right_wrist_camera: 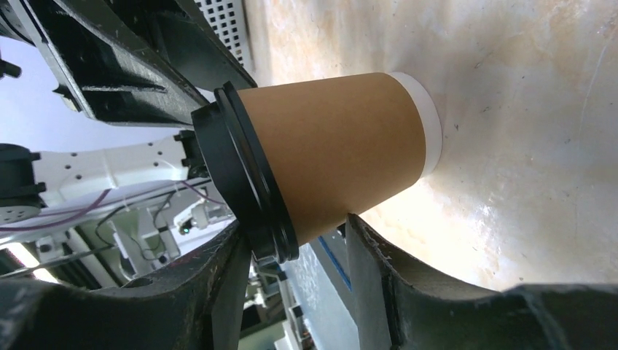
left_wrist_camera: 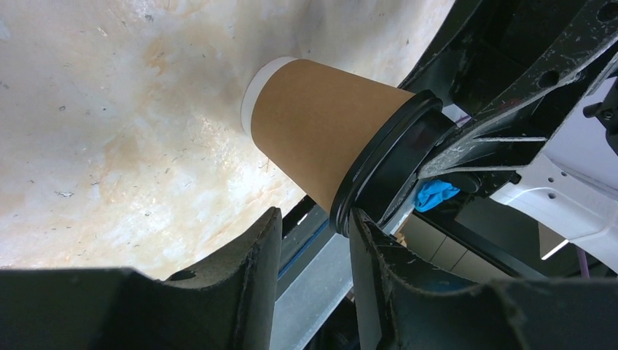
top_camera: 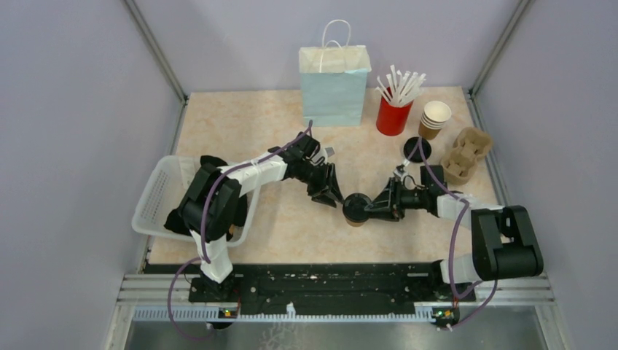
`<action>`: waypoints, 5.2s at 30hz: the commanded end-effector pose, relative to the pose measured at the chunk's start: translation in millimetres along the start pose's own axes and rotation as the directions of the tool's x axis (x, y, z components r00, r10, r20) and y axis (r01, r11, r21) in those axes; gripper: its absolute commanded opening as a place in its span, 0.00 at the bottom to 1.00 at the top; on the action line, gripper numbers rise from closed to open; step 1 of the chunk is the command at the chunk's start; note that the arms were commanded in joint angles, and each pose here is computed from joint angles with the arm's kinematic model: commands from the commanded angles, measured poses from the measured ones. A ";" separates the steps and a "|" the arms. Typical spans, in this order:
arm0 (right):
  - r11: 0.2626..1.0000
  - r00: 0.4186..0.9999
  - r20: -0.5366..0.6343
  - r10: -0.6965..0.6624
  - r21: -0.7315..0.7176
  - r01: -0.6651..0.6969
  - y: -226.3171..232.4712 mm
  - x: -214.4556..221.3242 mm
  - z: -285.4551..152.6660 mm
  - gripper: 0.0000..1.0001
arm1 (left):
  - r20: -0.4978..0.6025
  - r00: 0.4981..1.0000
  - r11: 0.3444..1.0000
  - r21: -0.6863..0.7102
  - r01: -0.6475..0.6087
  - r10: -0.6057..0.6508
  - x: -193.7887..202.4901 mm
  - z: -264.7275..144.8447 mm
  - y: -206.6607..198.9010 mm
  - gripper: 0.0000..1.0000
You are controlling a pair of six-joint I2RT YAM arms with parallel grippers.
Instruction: Pack the takeout coffee
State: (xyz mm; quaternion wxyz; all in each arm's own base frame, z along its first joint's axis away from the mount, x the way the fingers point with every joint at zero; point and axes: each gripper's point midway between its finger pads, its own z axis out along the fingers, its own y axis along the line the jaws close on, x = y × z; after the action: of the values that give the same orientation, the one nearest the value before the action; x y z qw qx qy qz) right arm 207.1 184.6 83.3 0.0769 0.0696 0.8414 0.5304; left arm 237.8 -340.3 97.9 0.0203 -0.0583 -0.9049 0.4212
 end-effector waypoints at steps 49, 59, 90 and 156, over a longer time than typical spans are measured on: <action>0.999 0.999 0.017 -0.032 -0.033 0.033 11.9 6.8 -13.7 0.82 | -0.014 0.997 0.995 0.066 -0.069 0.070 3.9 -7.2 -9.0 0.65; 0.997 0.999 -0.039 -0.037 -0.064 0.034 9.8 22.4 5.3 0.74 | -0.015 0.998 0.997 0.058 -0.055 0.056 0.6 1.0 -6.6 0.63; 0.999 0.999 0.029 0.042 0.013 -0.042 -36.6 25.4 22.0 0.64 | -0.011 0.999 0.999 -0.004 -0.045 0.045 -0.9 8.4 6.7 0.57; 0.991 0.992 0.113 -0.057 0.124 0.043 -7.4 -48.7 -7.2 0.76 | -0.084 0.994 0.995 -0.073 -0.074 0.068 26.2 15.6 24.2 0.61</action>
State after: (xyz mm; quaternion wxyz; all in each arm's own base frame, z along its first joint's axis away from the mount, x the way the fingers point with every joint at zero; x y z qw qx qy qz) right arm 242.0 175.0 79.0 0.0934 0.0993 0.8437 0.5192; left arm 207.3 -341.7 96.4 0.0491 -0.1151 -0.8934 0.4316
